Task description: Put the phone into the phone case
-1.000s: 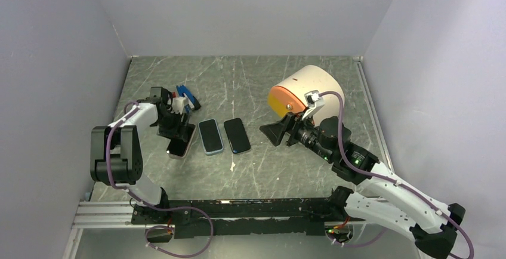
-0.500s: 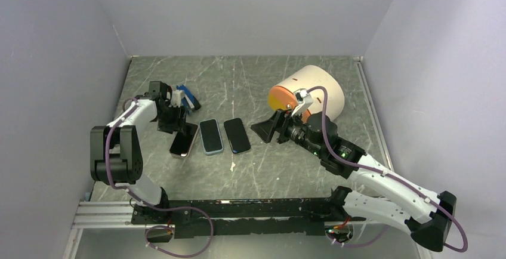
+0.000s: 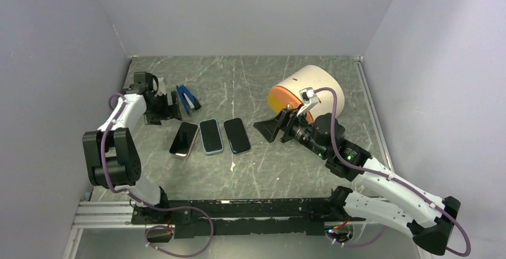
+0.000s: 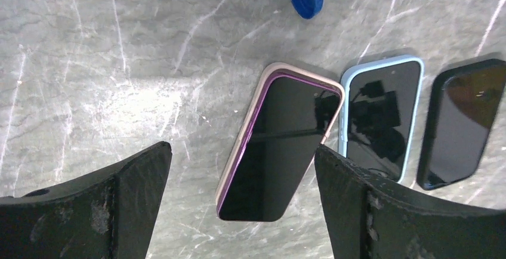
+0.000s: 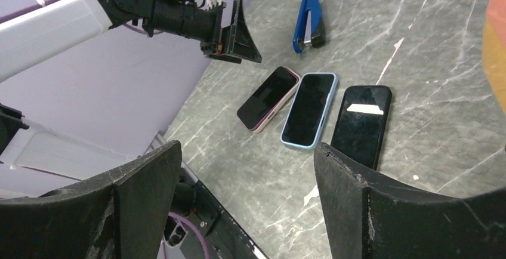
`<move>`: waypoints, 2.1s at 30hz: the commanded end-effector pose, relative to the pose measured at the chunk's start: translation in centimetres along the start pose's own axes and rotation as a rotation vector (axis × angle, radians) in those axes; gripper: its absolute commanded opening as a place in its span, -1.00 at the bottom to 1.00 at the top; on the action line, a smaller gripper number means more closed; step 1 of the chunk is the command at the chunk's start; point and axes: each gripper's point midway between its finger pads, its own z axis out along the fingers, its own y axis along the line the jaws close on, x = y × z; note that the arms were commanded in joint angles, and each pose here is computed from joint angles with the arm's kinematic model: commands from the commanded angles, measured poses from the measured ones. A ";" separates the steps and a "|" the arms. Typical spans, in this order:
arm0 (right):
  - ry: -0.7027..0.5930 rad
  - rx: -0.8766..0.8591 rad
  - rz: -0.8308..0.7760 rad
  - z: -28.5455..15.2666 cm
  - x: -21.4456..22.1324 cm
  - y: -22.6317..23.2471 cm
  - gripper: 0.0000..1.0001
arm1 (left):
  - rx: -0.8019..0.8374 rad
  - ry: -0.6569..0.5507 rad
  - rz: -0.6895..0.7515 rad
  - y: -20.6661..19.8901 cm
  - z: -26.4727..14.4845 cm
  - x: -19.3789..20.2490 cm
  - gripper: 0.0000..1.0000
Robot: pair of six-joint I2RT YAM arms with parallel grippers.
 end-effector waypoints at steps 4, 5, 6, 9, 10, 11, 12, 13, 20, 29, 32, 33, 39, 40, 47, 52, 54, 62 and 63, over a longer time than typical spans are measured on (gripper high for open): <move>-0.085 -0.034 -0.046 -1.2 -1.8 0.7 0.71 | 0.116 -0.004 0.041 -0.9 -0.6 0.2 0.88; -0.089 -0.037 -0.051 -1.3 -1.9 0.7 0.71 | 0.088 0.022 0.077 -1.0 -0.1 0.8 0.88; -0.092 -0.037 -0.057 -1.3 -1.9 0.6 0.71 | 0.064 0.052 0.103 -1.1 0.4 1.4 0.88; -0.100 -0.029 -0.072 -1.5 -2.1 0.5 0.72 | 0.015 0.128 0.154 -1.6 1.8 2.8 0.88; -0.099 -0.027 -0.077 -1.5 -2.1 0.4 0.73 | 0.006 0.139 0.158 -1.5 2.2 3.0 0.88; -0.101 -0.024 -0.082 -1.6 -2.2 0.4 0.73 | 0.003 0.148 0.195 -2.4 2.6 3.4 0.88; -0.105 -0.020 -0.086 -1.6 -2.3 0.3 0.74 | -0.015 0.152 0.206 -2.3 2.9 3.7 0.88; -0.108 -0.016 -0.087 -1.7 -2.3 0.2 0.74 | -0.032 0.158 0.223 -2.4 3.2 3.8 0.88; -0.132 -0.005 -0.090 -1.9 -2.4 -0.3 0.79 | -0.081 0.216 0.300 -3.2 4.8 5.2 0.88; -0.161 0.004 -0.088 -2.6 -3.0 -0.4 0.83 | -0.166 0.290 0.322 -2.0 6.0 6.4 0.80; -0.156 0.010 -0.088 -2.6 -2.9 -0.5 0.84 | -0.171 0.298 0.315 -1.9 6.0 6.4 0.67; -0.152 0.011 -0.086 -2.6 -2.8 -0.6 0.84 | -0.163 0.304 0.312 -2.1 5.9 6.5 0.60; -0.137 0.014 -0.039 -1.9 -2.2 -0.7 0.83 | -0.085 0.299 0.202 -3.0 5.3 6.1 0.15; -0.118 0.012 -0.031 -1.5 -1.9 -0.6 0.82 | -0.058 0.292 0.167 -3.1 5.1 5.8 0.10; 0.008 -0.054 -0.003 1.0 0.4 1.3 0.71 | 0.071 0.220 -0.005 -2.5 3.4 3.9 -0.11; 0.024 -0.067 -0.013 2.5 1.1 2.3 0.69 | 0.130 0.124 -0.059 -3.2 1.4 2.2 -0.11; 0.051 -0.074 -0.015 3.5 2.0 2.8 0.69 | 0.171 0.084 -0.081 -3.9 0.7 1.4 -0.13; 0.173 -0.107 -0.075 8.3 7.2 6.3 0.67 | 0.347 0.030 -0.132 -7.5 -2.4 -0.3 -0.25; 0.182 -0.097 -0.072 9.0 7.8 6.1 0.67 | 0.368 0.023 -0.134 -7.9 -3.0 -0.4 -0.25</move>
